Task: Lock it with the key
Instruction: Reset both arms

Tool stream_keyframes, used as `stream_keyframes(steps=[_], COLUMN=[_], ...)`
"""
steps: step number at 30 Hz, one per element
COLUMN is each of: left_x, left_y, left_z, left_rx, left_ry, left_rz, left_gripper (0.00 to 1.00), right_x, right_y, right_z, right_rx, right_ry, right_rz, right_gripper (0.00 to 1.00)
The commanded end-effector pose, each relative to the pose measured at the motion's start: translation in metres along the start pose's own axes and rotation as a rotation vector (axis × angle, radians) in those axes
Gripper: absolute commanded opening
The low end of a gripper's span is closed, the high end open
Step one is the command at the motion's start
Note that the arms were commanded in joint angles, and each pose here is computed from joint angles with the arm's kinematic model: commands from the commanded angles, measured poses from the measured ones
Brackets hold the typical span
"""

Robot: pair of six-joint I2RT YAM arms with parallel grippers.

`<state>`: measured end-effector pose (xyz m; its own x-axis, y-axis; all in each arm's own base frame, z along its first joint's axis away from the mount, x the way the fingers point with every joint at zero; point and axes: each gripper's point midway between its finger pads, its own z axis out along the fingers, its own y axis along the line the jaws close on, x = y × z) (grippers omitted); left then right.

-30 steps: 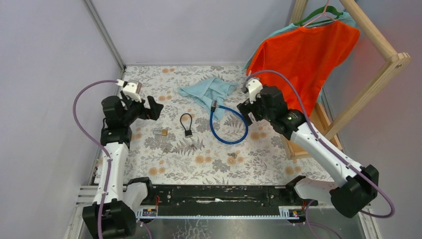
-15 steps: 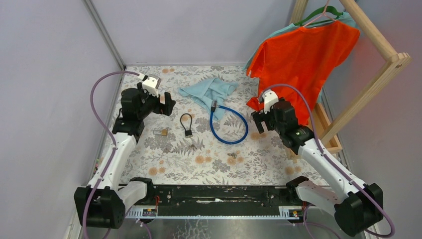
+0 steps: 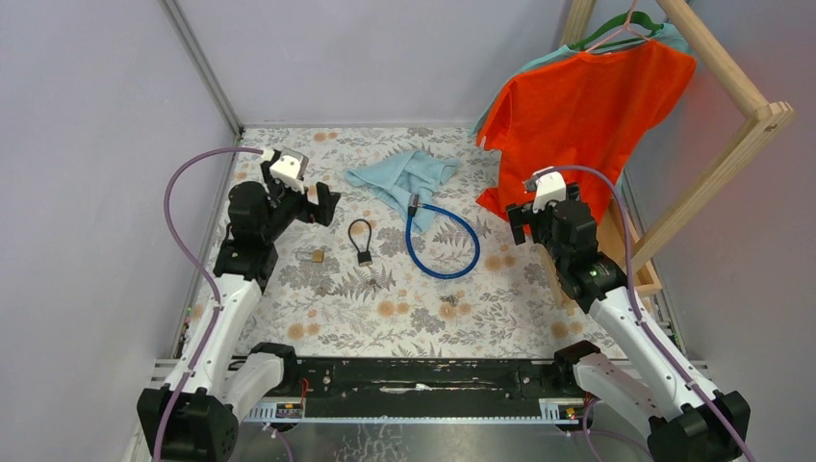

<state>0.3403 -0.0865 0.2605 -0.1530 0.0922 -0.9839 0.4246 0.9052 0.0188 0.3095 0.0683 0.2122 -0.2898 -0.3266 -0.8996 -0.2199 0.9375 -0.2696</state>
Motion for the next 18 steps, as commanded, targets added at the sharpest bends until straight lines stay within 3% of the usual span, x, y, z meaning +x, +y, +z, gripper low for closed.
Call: stream_keyframes(steps=[1, 18], left_x=[-0.019, -0.028], left_y=[0.0, -0.001], left_z=[-0.003, -0.013], left_rx=[-0.011, -0.024], left_ry=[-0.087, -0.122], left_rz=[0.035, 0.044], left_gripper=[1.0, 1.0], right_x=[-0.011, -0.014], right_y=[-0.019, -0.019], right_z=[-0.001, -0.007], right_rx=[0.093, 0.078], right_ry=[-0.058, -0.085], right_rz=[-0.01, -0.005], right_gripper=[0.99, 0.99])
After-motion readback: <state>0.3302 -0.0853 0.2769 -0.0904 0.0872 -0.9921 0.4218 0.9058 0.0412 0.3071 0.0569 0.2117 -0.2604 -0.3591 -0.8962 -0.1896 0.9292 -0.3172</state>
